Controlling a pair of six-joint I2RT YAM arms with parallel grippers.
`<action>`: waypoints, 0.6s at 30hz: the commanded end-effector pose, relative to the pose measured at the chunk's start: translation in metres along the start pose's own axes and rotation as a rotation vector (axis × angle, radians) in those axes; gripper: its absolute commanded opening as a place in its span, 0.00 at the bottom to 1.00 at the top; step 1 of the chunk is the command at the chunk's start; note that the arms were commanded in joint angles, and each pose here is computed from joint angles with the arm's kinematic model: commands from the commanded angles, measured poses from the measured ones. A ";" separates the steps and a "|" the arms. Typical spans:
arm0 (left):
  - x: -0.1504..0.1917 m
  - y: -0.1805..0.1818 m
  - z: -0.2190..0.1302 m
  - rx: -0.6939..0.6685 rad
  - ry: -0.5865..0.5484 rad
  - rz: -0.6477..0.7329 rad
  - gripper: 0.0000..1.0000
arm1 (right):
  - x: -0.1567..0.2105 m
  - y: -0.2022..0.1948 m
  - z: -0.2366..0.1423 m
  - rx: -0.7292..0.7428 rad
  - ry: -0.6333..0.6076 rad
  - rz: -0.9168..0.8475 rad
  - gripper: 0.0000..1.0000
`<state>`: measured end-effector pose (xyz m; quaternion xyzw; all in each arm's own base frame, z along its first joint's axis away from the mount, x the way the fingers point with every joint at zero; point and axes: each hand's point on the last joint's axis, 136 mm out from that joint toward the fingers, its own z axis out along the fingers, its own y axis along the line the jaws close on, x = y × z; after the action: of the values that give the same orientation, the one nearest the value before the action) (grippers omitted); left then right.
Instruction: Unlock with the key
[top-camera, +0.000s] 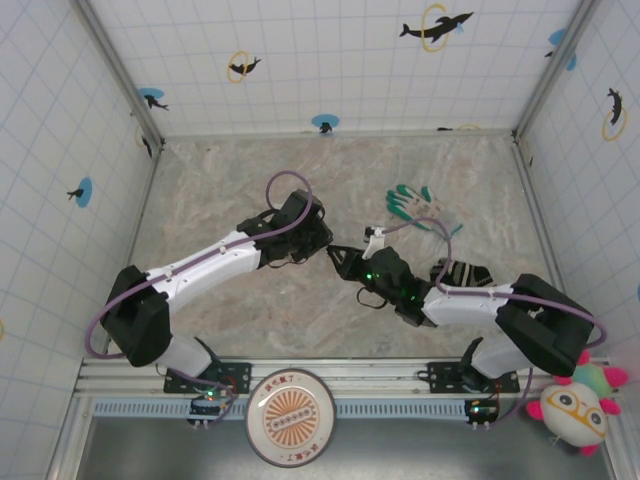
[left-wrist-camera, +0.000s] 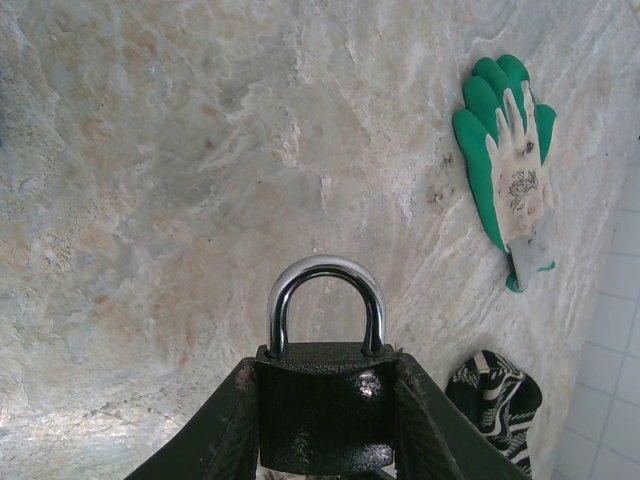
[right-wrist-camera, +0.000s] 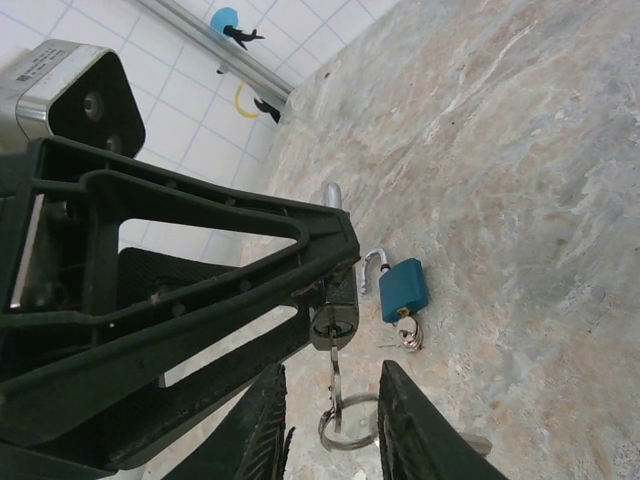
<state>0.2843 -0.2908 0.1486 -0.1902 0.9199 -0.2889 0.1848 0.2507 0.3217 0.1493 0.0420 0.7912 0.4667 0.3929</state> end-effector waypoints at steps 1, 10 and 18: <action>-0.006 -0.010 -0.010 0.048 -0.016 0.003 0.00 | -0.009 0.017 0.002 -0.052 -0.037 0.018 0.23; -0.005 -0.012 -0.012 0.056 -0.015 -0.001 0.00 | -0.007 0.013 0.004 -0.045 -0.037 0.022 0.07; -0.003 -0.018 -0.015 0.087 0.003 0.001 0.00 | -0.015 0.008 0.007 -0.023 -0.072 0.001 0.00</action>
<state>0.2859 -0.2885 0.1521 -0.1930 0.9178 -0.2916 0.1883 0.2533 0.3237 0.1512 0.0498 0.7842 0.4738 0.3976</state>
